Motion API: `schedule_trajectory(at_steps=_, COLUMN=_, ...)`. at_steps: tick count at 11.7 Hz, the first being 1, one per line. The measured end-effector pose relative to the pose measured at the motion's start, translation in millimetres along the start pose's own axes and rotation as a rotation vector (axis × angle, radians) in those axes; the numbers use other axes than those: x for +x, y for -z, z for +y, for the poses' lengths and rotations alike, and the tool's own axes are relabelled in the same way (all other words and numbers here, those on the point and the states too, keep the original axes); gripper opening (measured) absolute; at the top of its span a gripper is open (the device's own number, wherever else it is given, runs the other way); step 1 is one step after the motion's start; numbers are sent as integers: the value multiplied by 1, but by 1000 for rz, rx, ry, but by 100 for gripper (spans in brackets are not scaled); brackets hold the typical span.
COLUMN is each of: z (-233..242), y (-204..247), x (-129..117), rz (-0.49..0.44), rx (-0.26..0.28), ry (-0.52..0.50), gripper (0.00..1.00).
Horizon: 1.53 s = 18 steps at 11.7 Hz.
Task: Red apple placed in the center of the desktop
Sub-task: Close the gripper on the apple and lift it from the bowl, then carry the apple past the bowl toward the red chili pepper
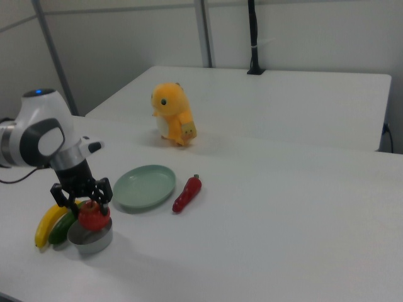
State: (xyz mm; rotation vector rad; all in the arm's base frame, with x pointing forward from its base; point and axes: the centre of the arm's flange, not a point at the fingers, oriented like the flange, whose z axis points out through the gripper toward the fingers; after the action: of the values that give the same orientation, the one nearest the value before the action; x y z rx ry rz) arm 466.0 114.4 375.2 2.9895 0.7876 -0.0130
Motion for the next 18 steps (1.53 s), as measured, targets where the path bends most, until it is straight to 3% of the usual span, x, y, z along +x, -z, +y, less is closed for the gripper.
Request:
schedule_trajectory(at_steps=10, z=57, y=216, x=19, rz=20, rx=58, ry=-148, gripper=77)
schedule_trajectory(at_steps=13, z=84, y=240, x=25, rz=8, rx=91, ry=-194, gripper=77)
schedule_trajectory(at_steps=18, z=169, y=221, x=34, rz=-4, rx=100, ry=-337, gripper=77)
